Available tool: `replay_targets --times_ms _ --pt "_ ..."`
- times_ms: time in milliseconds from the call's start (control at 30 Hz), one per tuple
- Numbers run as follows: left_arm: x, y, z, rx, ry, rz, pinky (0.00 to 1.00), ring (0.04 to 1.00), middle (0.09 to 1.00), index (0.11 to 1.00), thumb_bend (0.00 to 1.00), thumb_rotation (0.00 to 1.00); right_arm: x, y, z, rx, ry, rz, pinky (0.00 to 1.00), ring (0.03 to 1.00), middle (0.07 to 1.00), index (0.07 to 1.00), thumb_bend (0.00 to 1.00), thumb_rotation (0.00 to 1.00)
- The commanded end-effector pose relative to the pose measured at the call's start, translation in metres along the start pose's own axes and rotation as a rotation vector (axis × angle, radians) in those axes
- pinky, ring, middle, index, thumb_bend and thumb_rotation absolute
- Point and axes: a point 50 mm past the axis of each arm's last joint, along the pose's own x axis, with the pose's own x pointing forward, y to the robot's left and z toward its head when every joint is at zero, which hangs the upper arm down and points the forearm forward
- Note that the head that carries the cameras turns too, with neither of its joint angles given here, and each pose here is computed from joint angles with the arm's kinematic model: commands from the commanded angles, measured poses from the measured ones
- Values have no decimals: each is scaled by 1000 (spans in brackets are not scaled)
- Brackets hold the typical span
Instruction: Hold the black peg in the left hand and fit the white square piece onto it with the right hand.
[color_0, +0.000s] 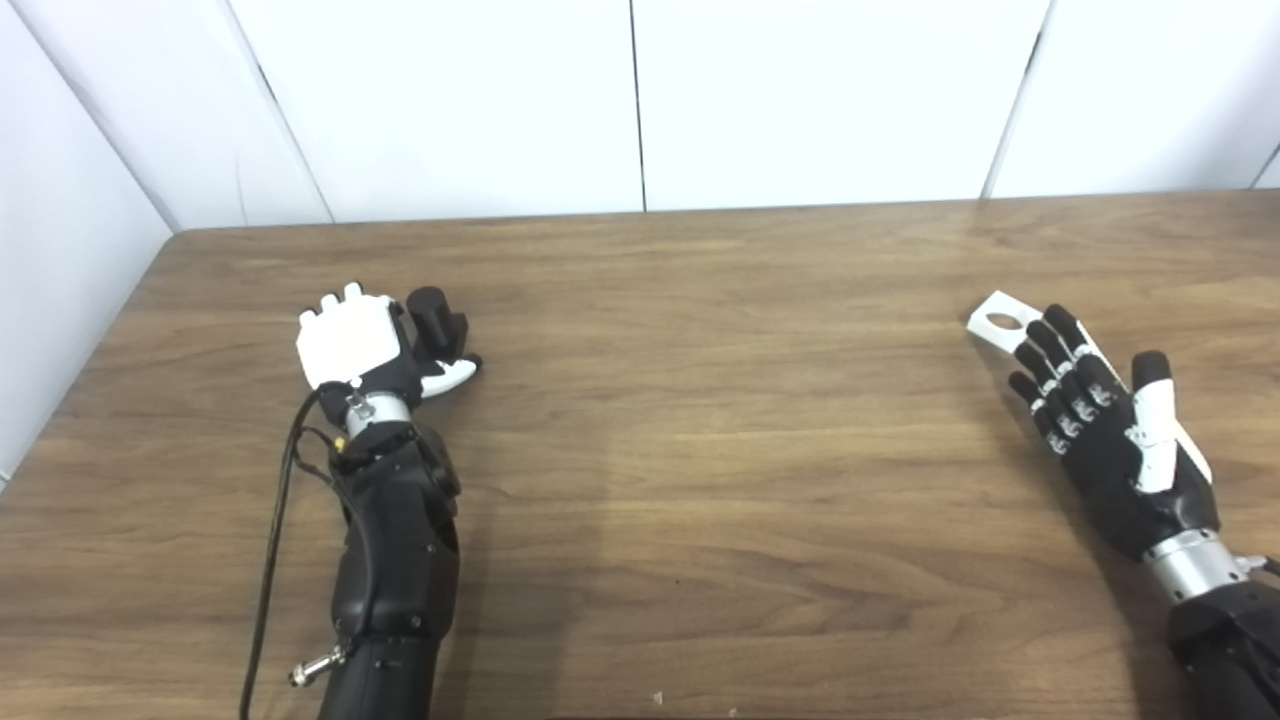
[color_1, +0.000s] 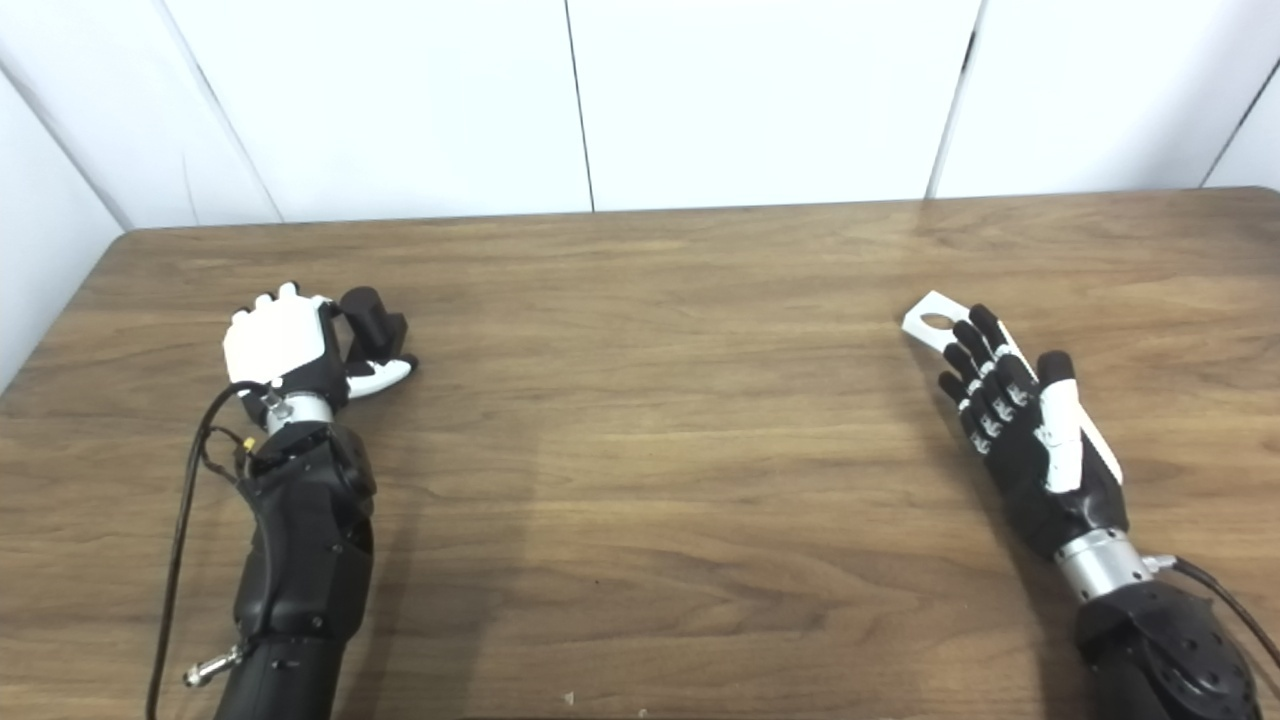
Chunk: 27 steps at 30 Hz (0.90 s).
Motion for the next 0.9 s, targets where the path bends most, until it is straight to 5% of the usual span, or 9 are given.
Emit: replay_targets --times_ms 0,467,867 --pt "12 19 6 23 -10 59 1000 1000 1000 804 746 518 0 0 1 1 -25 12 1000 1000 1000 1000 703 1000" --pt "13 18 9 12 -29 55 1000 1000 990 776 687 419 0 1 1 6 -26 12 1000 1000 1000 1000 697 1000" --pt "10 18 9 -131 -48 64 1000 1000 944 567 647 130 -1 0 2 -9 -24 13 1000 1000 1000 1000 704 1000"
